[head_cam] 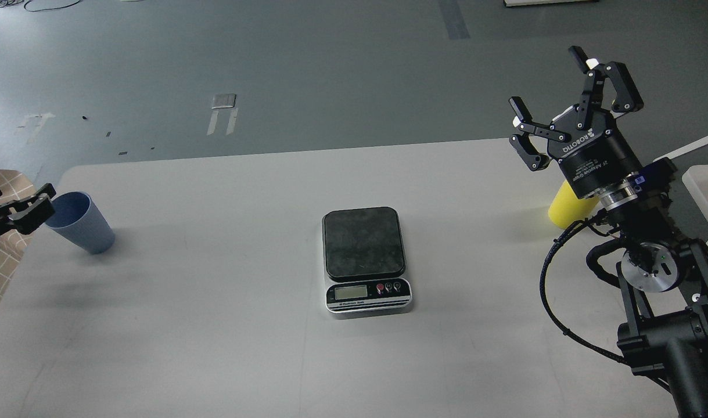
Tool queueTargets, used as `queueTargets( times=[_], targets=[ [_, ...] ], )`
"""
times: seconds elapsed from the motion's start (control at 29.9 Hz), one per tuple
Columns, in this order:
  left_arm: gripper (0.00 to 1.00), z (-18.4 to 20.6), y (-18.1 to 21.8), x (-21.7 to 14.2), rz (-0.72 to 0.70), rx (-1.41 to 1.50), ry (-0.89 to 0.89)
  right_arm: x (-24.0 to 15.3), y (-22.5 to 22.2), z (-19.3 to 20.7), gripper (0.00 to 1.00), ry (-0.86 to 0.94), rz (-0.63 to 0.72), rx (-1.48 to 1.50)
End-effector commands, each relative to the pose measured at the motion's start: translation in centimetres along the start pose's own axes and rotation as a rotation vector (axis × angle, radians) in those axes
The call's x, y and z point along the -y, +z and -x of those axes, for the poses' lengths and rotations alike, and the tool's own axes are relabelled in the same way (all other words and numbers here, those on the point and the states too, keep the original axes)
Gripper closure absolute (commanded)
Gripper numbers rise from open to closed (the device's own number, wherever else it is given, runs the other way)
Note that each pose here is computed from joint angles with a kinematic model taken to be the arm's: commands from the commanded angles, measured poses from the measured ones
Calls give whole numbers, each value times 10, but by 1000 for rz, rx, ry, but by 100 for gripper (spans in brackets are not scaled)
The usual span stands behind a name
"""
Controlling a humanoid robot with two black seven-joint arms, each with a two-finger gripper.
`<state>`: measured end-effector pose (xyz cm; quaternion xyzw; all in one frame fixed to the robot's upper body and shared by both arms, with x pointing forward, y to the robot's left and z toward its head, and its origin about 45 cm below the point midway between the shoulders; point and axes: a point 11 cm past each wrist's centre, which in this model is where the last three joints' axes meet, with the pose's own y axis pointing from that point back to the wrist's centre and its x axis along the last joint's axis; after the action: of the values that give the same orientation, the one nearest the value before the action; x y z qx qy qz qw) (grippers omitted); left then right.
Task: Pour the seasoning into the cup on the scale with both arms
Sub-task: 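Move the left gripper down to the blue cup and grasp it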
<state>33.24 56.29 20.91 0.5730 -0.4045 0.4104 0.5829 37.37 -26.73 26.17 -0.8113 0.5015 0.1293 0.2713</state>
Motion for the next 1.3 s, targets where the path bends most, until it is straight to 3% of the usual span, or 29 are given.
queueTargets(
  times=[0.0,0.33,0.77,0.97,1.27],
  targets=[
    [3,9,8,5,16,-28,-27,0,0,0,0,-1,-1,0],
    [3,36,-1,9,-53,-58,-79,-1,0,0,0,1,1,1],
    [6,37,-3,10,-65,-65,-79,0,0,0,0,0,-1,2],
    [12,34,2,16,-55,-93,-105,-1,0,-1,0,2,-1,2],
    [36,36,2,16,-54,-101,-121,-1,0,-1,0,2,-2,3]
  ],
)
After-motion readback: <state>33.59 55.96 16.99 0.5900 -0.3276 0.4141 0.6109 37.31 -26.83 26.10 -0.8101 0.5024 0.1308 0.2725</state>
